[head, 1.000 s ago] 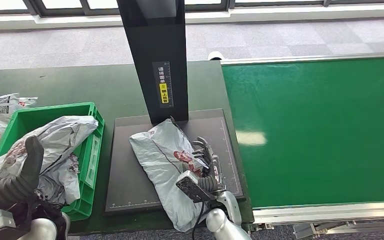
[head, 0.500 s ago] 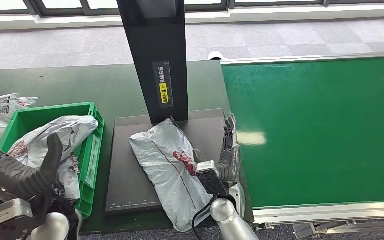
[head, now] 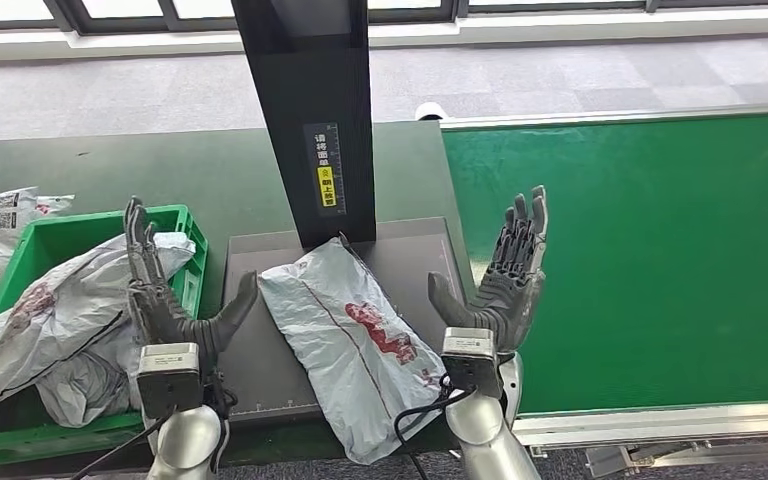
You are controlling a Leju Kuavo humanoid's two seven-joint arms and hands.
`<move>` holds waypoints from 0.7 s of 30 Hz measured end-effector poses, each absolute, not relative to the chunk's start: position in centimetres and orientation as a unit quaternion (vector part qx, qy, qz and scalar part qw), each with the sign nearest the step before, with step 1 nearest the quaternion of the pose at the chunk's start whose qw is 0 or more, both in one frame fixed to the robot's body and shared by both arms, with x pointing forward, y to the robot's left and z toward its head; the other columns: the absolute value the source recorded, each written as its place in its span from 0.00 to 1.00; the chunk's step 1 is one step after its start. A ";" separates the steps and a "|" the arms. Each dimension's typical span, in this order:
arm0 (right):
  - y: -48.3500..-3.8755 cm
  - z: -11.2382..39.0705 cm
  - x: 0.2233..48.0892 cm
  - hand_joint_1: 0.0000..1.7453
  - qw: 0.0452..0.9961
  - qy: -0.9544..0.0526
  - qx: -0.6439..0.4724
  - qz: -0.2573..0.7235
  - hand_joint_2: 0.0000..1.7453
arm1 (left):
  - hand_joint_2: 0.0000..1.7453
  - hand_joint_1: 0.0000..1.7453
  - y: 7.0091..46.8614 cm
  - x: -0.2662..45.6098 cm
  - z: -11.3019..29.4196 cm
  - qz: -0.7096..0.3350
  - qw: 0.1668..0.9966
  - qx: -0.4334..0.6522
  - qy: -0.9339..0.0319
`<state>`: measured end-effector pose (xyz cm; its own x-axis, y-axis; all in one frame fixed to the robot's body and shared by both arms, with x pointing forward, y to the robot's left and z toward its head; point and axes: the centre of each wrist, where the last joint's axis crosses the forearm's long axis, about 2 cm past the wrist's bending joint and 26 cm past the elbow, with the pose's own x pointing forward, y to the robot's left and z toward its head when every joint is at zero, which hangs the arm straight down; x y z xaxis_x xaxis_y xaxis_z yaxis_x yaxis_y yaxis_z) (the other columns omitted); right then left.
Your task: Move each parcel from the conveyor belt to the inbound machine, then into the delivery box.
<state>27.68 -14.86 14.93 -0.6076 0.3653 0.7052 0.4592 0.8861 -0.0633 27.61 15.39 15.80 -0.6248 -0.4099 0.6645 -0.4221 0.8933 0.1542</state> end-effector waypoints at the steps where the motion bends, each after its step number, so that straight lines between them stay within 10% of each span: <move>1: -14.9 15.1 27.7 0.00 0.375 -0.896 -0.231 -0.064 1.00 | 1.00 0.00 15.0 27.7 15.5 -0.002 0.373 0.223 -0.901; 21: -15.5 16.2 27.5 0.00 0.355 -0.901 -0.237 -0.078 1.00 | 1.00 0.00 11.2 27.4 12.4 -0.093 0.423 0.154 -0.888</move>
<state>27.53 -15.53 16.19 -0.6350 0.3717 0.6772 0.4824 0.8755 -0.0282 27.45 11.17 12.38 -0.5943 -0.3522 0.7230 -0.1956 0.9353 0.2949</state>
